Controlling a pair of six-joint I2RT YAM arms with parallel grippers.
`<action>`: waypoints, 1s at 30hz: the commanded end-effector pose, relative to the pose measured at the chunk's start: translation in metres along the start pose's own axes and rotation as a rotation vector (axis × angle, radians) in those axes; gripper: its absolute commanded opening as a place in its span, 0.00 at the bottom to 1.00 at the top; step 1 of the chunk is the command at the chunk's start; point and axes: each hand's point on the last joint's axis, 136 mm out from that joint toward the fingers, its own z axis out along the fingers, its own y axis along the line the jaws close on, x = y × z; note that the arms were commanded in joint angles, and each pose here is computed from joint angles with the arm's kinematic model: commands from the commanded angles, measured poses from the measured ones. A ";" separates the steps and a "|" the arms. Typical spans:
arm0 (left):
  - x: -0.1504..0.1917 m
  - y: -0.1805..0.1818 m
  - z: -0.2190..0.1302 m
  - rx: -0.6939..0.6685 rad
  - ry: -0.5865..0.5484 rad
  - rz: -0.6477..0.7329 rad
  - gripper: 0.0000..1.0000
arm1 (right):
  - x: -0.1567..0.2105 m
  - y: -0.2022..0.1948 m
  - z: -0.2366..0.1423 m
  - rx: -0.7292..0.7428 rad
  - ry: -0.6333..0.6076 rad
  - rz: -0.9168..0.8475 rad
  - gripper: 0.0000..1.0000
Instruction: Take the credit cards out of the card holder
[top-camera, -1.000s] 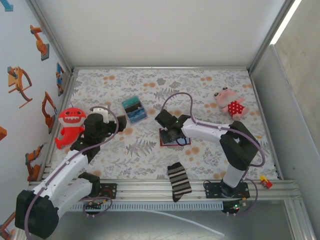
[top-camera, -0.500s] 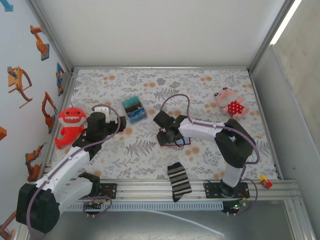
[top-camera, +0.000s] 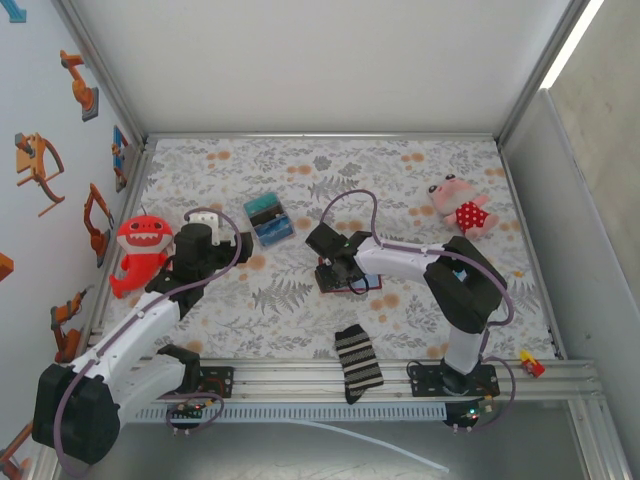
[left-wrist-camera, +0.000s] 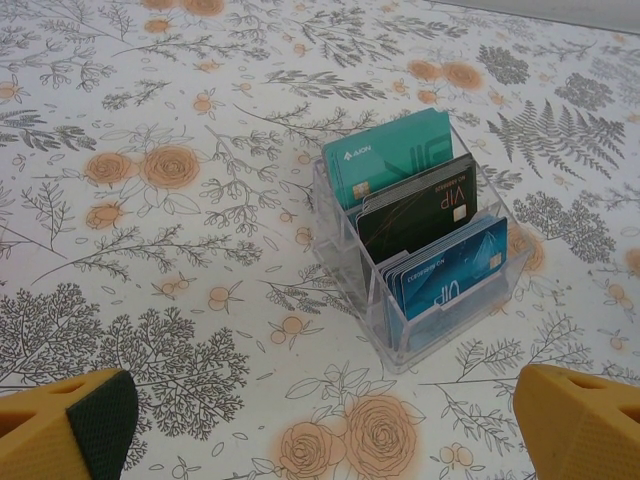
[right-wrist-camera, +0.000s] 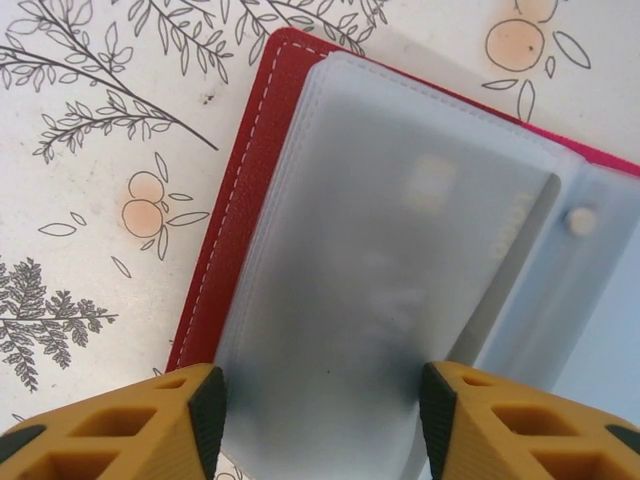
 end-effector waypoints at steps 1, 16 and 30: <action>-0.021 -0.008 -0.008 0.032 -0.051 0.004 0.97 | 0.008 -0.003 0.006 0.019 0.014 0.006 0.48; -0.040 -0.028 -0.023 0.132 -0.075 0.008 0.97 | -0.006 -0.005 -0.012 0.009 -0.058 0.027 0.29; -0.053 -0.037 -0.031 0.176 -0.088 0.005 0.97 | -0.010 -0.021 -0.025 0.079 -0.102 0.052 0.27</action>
